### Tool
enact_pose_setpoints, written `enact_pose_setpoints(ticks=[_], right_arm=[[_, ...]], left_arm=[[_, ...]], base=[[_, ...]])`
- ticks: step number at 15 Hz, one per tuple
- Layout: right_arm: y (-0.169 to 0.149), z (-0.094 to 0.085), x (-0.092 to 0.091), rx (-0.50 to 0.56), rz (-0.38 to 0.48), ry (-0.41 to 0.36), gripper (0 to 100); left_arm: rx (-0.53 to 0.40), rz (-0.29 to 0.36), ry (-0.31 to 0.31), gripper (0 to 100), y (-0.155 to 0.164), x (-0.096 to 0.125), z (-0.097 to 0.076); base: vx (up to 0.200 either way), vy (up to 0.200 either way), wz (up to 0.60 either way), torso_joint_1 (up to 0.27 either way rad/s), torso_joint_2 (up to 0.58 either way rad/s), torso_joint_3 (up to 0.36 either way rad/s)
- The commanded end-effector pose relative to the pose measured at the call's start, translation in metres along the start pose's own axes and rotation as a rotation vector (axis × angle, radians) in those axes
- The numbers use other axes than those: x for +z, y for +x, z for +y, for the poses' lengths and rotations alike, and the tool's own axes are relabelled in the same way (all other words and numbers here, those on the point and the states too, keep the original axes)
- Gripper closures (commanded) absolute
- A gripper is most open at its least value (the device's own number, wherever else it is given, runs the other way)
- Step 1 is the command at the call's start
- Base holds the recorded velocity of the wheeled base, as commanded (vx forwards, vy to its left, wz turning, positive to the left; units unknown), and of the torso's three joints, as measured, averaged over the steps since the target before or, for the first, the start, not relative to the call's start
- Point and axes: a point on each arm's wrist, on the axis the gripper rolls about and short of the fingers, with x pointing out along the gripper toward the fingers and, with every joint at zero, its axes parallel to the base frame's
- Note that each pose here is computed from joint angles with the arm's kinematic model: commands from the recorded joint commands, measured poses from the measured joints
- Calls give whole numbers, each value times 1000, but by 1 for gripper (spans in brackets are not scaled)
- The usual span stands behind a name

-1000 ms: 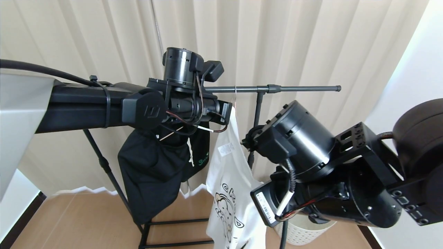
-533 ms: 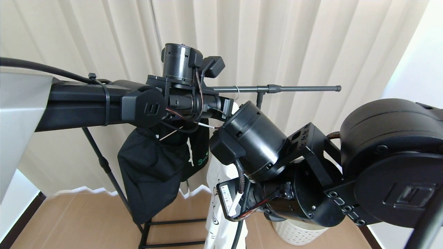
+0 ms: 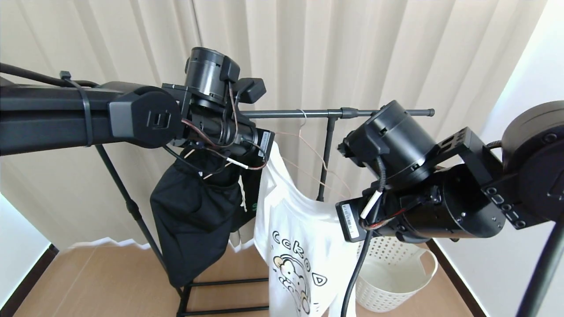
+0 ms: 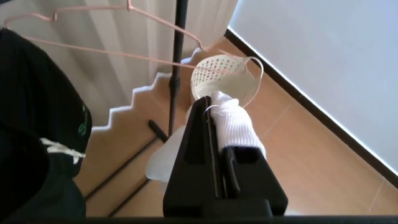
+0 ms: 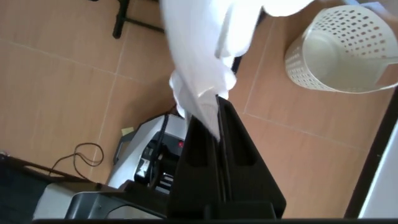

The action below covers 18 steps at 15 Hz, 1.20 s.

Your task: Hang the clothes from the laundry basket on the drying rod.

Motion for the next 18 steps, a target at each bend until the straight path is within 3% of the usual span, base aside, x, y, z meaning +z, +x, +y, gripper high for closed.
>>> enact_pose_setpoints(ticks=[1, 3, 4, 5, 6, 10, 13, 16, 18], right_arm=[[0, -23, 14, -44, -35, 45, 100], [15, -33, 35, -97, -110, 87, 100], [22, -35, 42, -106, -143, 85, 100], [25, -35, 44, -109, -154, 75, 100], [33, -32, 48, -114, -182, 56, 100], [50, -18, 66, -110, -263, 82, 100], [55, -9, 81, -91, -304, 108, 100], [58, 3, 82, -67, -316, 112, 100], [60, 6, 81, -58, -317, 123, 100]], left_arm=[[10, 27, 15, 100, -21, 0, -2], [25, 160, 35, 100, -37, -10, -6], [28, 245, 39, 100, -47, -17, -9], [25, 280, 39, 100, -50, -20, -11], [0, 369, 35, 100, -55, -30, -21], [-54, 503, -3, 100, -50, -61, -53], [-88, 526, -47, 100, -47, -68, -77], [-120, 472, -96, 100, -43, -65, -98], [-156, 439, -140, 100, -37, -64, -120]], base=[[0, 0, 0, 0, 0, 0], [0, 0, 0, 0, 0, 0], [0, 0, 0, 0, 0, 0], [0, 0, 0, 0, 0, 0], [0, 0, 0, 0, 0, 0], [0, 0, 0, 0, 0, 0], [0, 0, 0, 0, 0, 0], [0, 0, 0, 0, 0, 0], [0, 0, 0, 0, 0, 0]])
